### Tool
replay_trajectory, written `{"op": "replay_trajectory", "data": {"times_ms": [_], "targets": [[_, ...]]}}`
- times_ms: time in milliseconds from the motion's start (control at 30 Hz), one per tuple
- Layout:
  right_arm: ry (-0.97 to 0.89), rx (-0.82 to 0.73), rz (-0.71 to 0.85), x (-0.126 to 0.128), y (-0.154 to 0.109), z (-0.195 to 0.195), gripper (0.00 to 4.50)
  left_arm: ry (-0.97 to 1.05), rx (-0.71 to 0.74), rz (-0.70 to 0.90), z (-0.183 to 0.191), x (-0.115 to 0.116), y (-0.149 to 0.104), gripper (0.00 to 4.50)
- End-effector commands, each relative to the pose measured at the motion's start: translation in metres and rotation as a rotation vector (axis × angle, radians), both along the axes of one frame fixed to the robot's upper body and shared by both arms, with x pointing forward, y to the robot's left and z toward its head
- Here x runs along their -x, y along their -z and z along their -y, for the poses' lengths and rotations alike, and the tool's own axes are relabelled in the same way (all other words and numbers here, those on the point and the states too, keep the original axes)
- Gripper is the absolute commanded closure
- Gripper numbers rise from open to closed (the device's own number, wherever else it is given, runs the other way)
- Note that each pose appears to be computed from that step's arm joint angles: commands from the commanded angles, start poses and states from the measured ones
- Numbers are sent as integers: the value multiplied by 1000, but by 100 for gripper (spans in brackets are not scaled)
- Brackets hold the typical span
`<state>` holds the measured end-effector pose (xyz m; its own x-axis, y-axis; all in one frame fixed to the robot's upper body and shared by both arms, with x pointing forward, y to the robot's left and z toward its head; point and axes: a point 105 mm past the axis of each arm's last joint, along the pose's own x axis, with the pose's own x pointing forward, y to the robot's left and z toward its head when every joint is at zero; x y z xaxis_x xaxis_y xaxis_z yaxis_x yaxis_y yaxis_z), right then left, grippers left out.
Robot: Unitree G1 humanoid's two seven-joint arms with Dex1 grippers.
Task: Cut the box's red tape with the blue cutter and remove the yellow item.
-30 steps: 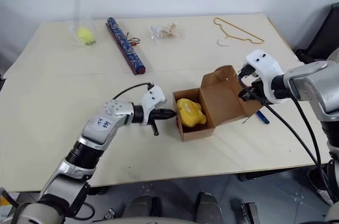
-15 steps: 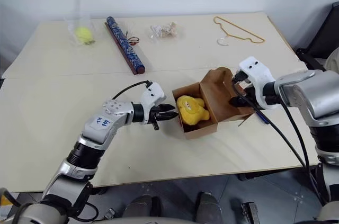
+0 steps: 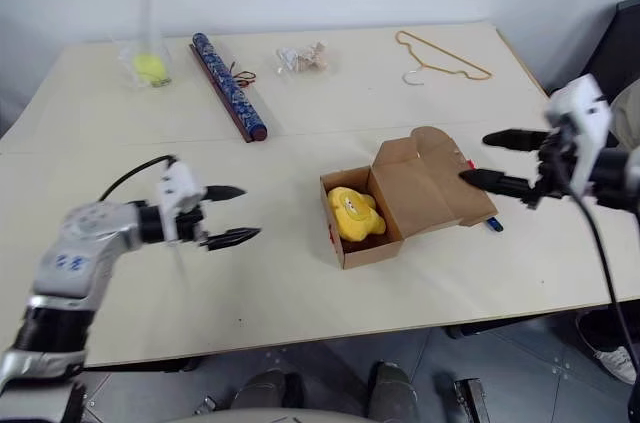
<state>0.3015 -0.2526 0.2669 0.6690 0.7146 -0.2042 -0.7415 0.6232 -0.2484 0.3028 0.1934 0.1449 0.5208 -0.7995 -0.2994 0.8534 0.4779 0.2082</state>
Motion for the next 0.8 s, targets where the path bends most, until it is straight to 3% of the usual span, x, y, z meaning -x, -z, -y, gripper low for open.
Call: {"op": "replay_trajectory", "data": {"times_ms": [33, 167, 333, 467, 567, 700, 800], "targets": [[-233, 7, 100, 25, -11, -18, 0, -6, 77, 55, -22, 20, -18, 1], [-427, -5, 87, 47, 8, -44, 0, -135, 143, 17, -56, 38, -13, 1], [-422, -55, 178, 50, 22, -60, 0, -77, 215, -24, -44, 53, -29, 1], [-371, -70, 259, 51, 18, -58, 0, 135, 255, -38, 12, 40, -71, 1], [-364, -64, 282, 54, 14, -54, 0, 249, 168, -124, 37, 38, -74, 1], [-345, -70, 185, 60, 8, -46, 0, 362, -32, -140, 83, 16, -71, 1], [-309, -34, 217, 62, 5, -40, 0, 394, -77, -117, 141, -14, -69, 1]]}}
